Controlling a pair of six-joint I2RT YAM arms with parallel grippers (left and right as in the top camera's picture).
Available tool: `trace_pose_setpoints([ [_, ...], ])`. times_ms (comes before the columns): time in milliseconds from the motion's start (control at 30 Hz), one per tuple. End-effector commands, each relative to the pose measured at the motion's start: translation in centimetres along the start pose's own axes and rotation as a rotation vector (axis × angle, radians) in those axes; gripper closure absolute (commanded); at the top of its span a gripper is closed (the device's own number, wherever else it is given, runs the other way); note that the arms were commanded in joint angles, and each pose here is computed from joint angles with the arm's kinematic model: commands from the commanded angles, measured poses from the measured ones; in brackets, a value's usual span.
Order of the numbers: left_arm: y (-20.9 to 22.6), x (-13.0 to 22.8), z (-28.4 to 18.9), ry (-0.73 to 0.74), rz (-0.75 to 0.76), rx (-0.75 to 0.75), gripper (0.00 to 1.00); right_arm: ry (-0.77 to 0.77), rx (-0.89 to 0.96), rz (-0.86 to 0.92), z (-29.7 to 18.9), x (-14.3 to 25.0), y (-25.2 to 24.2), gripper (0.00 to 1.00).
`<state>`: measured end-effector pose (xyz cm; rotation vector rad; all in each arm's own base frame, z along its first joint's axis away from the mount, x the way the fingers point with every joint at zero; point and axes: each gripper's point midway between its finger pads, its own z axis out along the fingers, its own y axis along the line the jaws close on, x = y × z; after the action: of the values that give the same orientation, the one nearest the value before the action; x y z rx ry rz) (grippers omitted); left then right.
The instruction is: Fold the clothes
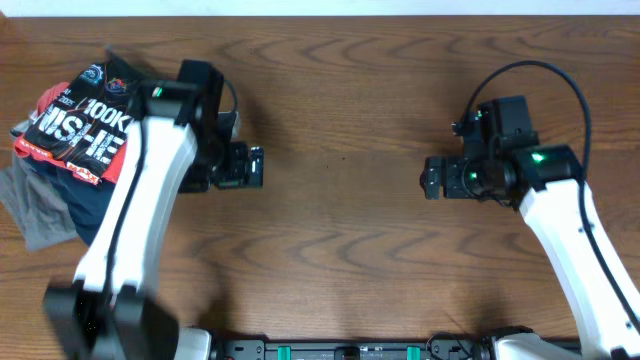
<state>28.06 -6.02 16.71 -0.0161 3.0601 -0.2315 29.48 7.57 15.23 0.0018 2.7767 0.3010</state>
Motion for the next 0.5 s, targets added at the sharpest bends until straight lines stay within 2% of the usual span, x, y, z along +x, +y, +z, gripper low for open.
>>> trace_pose_setpoints([
  [0,0.0,1.5,-3.0,-0.186,0.018,0.010,0.02,-0.164,0.005,0.004,-3.5,-0.7,0.0,0.01],
  [100,0.0,3.2,-5.3,-0.431,0.051,0.037,0.03,-0.364,-0.005,-0.038,-6.8,-0.8,0.6,0.08],
  [133,0.0,3.7,-5.9,-0.503,0.059,0.050,0.03,-0.419,0.006,-0.049,-7.8,-0.6,0.5,0.01],
  [300,-0.2,5.8,-9.5,-0.881,0.101,0.113,0.02,-0.618,0.021,-0.058,-11.5,1.7,-0.4,0.01],
  [467,0.0,9.4,-11.9,-1.036,0.123,0.142,0.02,-0.657,0.011,-0.059,-13.4,4.2,-0.8,0.01],
])
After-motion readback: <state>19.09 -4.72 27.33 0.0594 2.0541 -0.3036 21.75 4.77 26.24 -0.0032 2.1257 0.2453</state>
